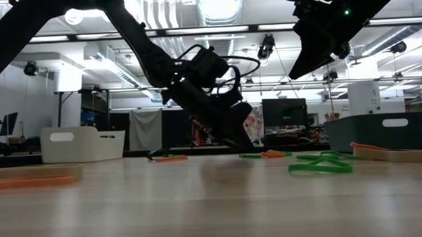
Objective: Sort rubber bands into baskets
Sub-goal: Put the green rubber band into the blue bin
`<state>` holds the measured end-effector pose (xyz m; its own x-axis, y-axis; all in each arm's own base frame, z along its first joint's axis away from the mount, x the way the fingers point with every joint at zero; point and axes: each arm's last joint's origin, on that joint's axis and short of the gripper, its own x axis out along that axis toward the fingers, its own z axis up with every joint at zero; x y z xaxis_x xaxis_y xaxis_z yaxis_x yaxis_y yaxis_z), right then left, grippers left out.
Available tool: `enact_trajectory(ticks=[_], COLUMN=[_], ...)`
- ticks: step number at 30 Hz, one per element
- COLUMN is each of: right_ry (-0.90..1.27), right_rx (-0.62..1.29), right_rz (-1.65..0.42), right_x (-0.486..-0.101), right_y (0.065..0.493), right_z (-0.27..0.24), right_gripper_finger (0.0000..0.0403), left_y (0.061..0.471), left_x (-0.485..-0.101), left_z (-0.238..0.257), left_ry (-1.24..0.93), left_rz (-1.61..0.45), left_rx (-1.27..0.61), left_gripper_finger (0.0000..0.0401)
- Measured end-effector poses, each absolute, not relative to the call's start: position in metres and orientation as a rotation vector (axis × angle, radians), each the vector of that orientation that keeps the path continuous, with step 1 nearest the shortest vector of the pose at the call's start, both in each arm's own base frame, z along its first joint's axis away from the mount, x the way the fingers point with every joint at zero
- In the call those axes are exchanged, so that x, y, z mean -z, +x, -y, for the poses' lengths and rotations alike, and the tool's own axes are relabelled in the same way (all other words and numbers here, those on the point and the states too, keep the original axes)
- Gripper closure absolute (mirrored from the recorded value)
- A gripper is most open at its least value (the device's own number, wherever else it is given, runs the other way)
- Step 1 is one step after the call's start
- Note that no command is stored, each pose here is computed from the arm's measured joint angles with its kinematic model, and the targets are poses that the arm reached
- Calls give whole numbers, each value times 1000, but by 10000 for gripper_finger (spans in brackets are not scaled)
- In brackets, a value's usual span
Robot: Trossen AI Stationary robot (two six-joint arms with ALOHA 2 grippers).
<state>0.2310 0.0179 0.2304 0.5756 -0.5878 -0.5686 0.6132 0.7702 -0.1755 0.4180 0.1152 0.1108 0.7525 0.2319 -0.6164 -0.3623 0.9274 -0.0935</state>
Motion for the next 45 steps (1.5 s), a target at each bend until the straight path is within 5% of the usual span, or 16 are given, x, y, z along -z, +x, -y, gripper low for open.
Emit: enact_trajectory(ticks=[7, 19, 45], right_ry=[54, 92, 94], right_rx=[696, 690, 675], right_rz=[-660, -683, -669], right_x=[-227, -216, -216], right_y=[230, 226, 226], right_z=[-18, -19, -22], right_gripper_finger=[351, 351, 351], left_y=[423, 420, 413], left_x=[-107, -103, -115], left_z=[-115, -114, -88], left_ry=[-225, -221, -222], left_rz=[-653, -711, -816], left_rx=[-339, -334, -21], left_gripper_finger=[307, 396, 401])
